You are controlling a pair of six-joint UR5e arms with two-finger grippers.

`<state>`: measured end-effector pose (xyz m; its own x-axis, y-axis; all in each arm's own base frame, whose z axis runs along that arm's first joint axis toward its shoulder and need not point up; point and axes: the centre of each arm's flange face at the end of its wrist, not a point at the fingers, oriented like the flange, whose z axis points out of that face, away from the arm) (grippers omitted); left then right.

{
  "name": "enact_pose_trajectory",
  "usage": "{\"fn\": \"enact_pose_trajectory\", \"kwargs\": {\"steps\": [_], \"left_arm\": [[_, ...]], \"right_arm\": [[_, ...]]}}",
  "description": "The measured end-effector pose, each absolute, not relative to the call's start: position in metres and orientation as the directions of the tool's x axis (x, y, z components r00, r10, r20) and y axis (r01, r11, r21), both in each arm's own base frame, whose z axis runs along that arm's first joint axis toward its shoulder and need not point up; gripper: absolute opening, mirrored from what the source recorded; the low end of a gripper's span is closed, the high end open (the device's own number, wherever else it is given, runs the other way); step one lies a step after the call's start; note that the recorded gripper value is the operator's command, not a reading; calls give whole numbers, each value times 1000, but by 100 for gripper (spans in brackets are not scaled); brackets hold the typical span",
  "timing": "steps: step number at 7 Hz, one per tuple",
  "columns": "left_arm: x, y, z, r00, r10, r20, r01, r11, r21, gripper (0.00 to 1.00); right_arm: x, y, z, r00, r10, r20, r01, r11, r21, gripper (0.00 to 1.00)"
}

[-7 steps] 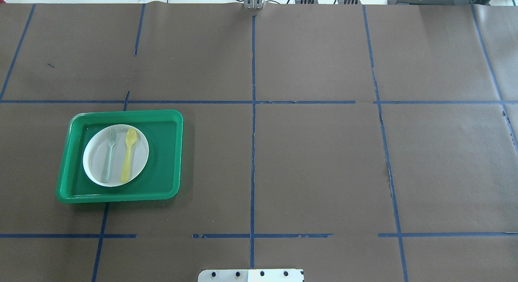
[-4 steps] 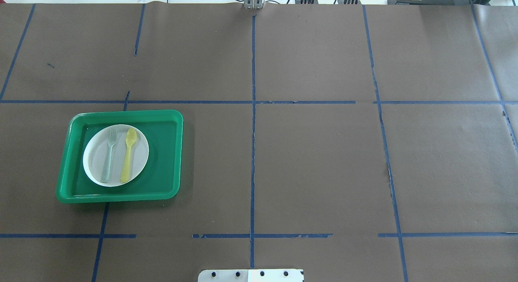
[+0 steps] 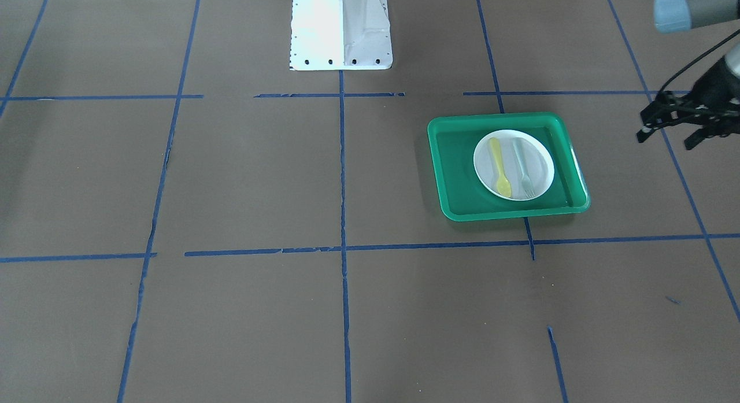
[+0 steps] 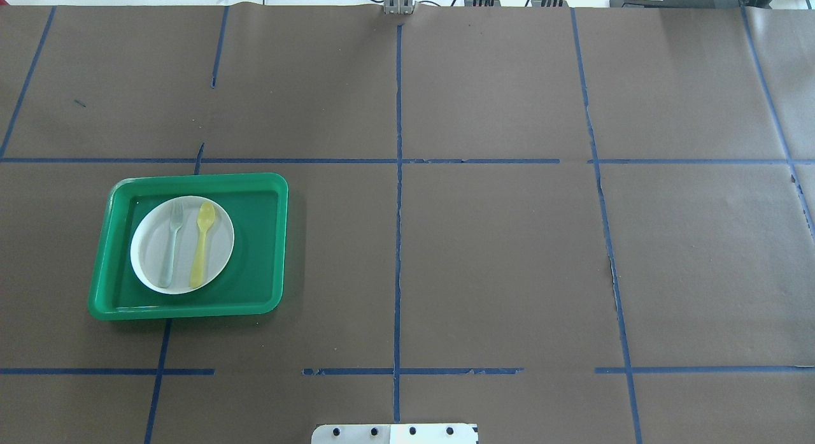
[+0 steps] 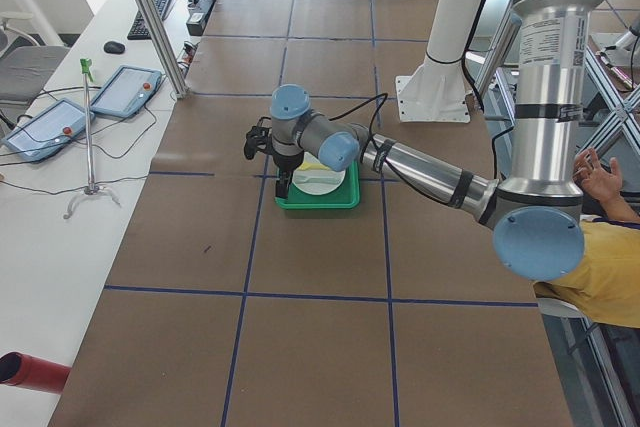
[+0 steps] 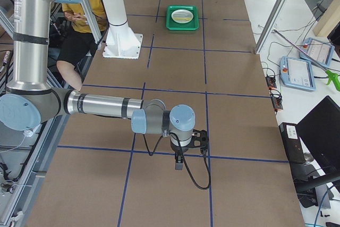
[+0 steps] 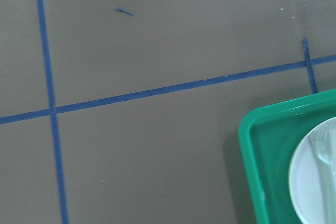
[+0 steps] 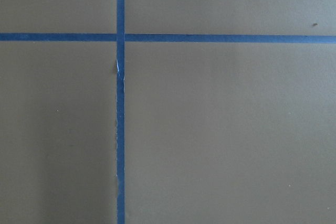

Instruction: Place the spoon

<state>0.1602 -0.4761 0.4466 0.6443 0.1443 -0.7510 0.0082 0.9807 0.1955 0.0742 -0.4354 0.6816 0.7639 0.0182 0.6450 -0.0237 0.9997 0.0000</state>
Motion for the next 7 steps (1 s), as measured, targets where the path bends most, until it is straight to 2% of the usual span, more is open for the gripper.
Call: {"fn": "enact_pose_trajectory", "kwargs": {"steps": [1,2,3,7], "left_arm": [[214,-470,427,642,122,-757,36,981,189,96],[264,-464,415,644,100,-759,53,983,175,74],[304,-460,410,646,86,-758,53,986,157,58],[371,-445,425,662,95,-744,-15,993,114,55]], "right_arm": [[74,-435,682,764,18,645,-23,1000,1,100],[74,-435,682,764,17,645,-23,1000,1,100],[74,-435,682,764,18,645,-23,1000,0,100],[74,-435,682,764,18,645,-24,1000,0,100]]}}
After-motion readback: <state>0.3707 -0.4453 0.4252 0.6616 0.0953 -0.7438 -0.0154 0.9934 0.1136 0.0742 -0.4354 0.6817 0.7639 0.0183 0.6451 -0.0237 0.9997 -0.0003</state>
